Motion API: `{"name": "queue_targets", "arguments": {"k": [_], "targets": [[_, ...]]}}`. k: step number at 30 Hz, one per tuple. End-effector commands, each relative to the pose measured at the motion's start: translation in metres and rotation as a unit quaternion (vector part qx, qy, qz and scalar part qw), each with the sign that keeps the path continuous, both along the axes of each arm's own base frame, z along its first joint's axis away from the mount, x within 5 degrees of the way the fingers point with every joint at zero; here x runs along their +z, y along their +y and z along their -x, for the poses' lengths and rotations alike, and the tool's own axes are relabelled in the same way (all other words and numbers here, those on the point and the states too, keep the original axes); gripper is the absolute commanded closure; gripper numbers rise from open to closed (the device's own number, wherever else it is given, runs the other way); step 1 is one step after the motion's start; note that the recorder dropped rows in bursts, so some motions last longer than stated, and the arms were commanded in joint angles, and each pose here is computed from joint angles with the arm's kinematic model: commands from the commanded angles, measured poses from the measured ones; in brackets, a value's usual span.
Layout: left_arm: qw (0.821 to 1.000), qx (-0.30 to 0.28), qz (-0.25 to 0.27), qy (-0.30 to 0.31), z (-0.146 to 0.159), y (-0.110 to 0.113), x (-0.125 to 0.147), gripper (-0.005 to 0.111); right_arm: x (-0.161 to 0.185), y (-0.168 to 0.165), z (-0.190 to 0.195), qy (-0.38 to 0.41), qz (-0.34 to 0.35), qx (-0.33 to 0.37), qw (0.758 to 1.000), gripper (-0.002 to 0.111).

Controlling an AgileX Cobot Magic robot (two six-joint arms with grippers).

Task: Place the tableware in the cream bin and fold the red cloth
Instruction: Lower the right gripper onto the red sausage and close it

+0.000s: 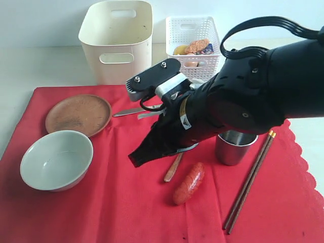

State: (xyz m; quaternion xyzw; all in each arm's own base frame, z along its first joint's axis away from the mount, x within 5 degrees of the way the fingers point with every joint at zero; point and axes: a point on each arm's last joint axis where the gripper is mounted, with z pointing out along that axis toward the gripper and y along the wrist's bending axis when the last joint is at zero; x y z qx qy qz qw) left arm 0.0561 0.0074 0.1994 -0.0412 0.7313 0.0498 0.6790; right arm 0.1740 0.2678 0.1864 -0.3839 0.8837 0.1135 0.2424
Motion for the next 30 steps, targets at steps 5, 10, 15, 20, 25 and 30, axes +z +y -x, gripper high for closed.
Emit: {"name": "queue_targets", "arguments": {"k": [5,10,15,20,25,30], "targets": [[1.000,0.001,0.006,-0.004,0.000,0.000,0.000,0.106,0.001,0.001,0.026,0.018,0.072,0.034,0.997,0.053],[1.000,0.001,0.006,-0.004,0.000,0.000,0.000,0.106,-0.001,-0.007,0.031,0.041,0.115,0.017,0.992,0.036],[1.000,0.001,0.006,-0.004,0.000,0.000,0.000,0.106,-0.002,-0.007,0.032,0.041,0.117,0.017,0.992,0.032],[1.000,0.001,0.006,-0.004,0.000,0.000,0.000,0.106,-0.014,-0.017,0.034,0.031,0.143,0.041,0.988,0.032],[1.000,0.001,0.006,-0.004,0.000,0.000,0.000,0.106,-0.024,-0.022,0.036,0.021,0.148,0.059,0.987,0.032],[1.000,0.001,0.006,-0.004,0.000,0.000,0.000,0.106,-0.042,-0.013,0.036,0.016,0.118,0.084,0.989,0.032]]}}
